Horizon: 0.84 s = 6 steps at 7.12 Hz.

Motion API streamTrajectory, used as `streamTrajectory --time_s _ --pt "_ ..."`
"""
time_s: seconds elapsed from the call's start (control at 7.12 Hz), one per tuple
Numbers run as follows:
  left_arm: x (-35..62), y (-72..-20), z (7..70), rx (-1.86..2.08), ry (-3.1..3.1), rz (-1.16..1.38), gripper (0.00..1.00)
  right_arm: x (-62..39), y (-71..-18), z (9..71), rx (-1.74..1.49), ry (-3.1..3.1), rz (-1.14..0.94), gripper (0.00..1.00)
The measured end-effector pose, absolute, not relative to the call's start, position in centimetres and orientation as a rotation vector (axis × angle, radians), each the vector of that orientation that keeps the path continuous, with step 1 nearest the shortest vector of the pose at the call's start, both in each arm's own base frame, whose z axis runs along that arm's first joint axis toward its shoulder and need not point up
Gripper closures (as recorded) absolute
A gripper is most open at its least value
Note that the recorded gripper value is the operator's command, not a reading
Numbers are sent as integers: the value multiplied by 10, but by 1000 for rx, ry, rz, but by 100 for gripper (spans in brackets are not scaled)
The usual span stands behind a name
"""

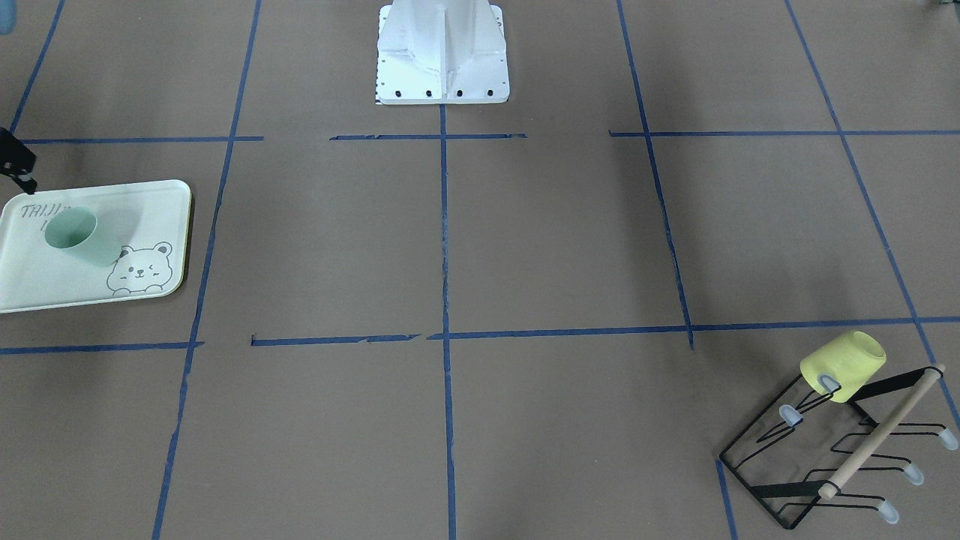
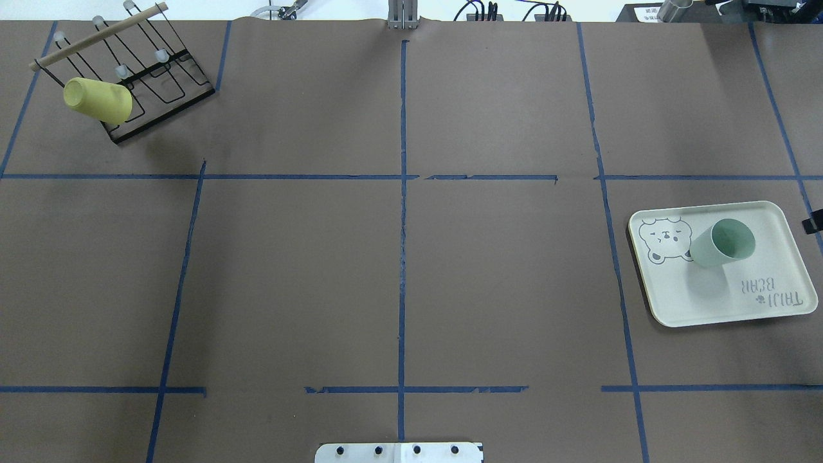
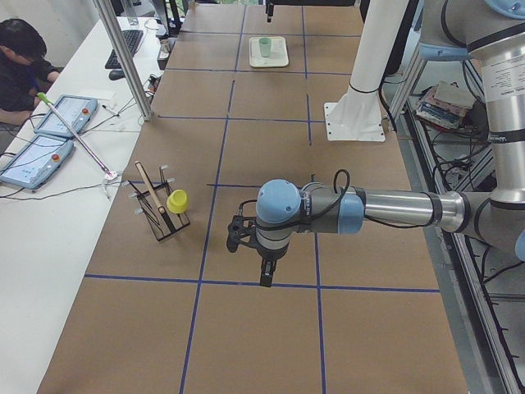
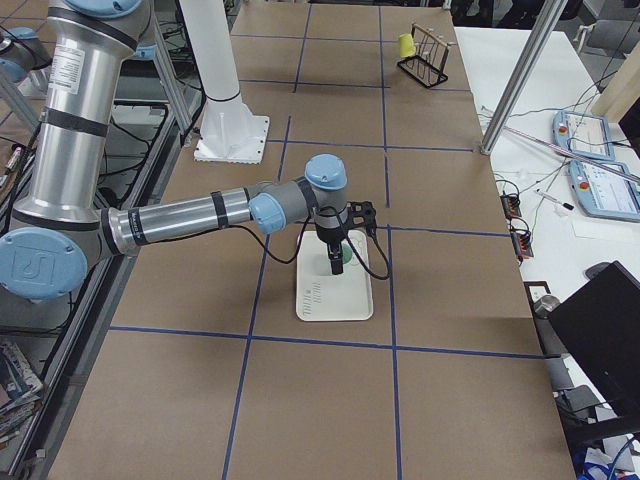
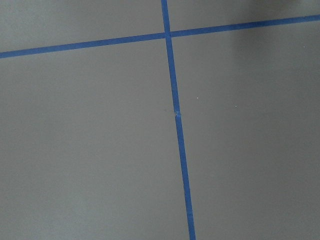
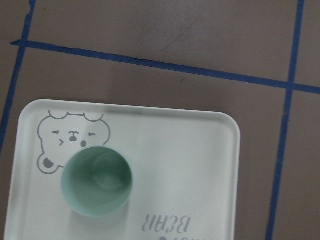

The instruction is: Left arm grabs green cup and hands to right arm on tray

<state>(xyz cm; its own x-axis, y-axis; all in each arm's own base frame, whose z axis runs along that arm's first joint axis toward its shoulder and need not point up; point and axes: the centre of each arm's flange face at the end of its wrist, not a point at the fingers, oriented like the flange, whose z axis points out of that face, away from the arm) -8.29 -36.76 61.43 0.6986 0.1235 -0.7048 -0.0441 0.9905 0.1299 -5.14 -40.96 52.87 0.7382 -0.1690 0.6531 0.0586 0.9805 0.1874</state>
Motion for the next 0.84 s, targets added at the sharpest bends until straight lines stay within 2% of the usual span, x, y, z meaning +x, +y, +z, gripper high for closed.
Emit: streamTrajectory --time_s 0.28,0.84 --pt "-83 -367 617 103 792 96 0 11 -400 550 146 -733 -191 0" --pt "-82 -354 637 50 793 75 0 60 -354 590 87 -770 -127 0"
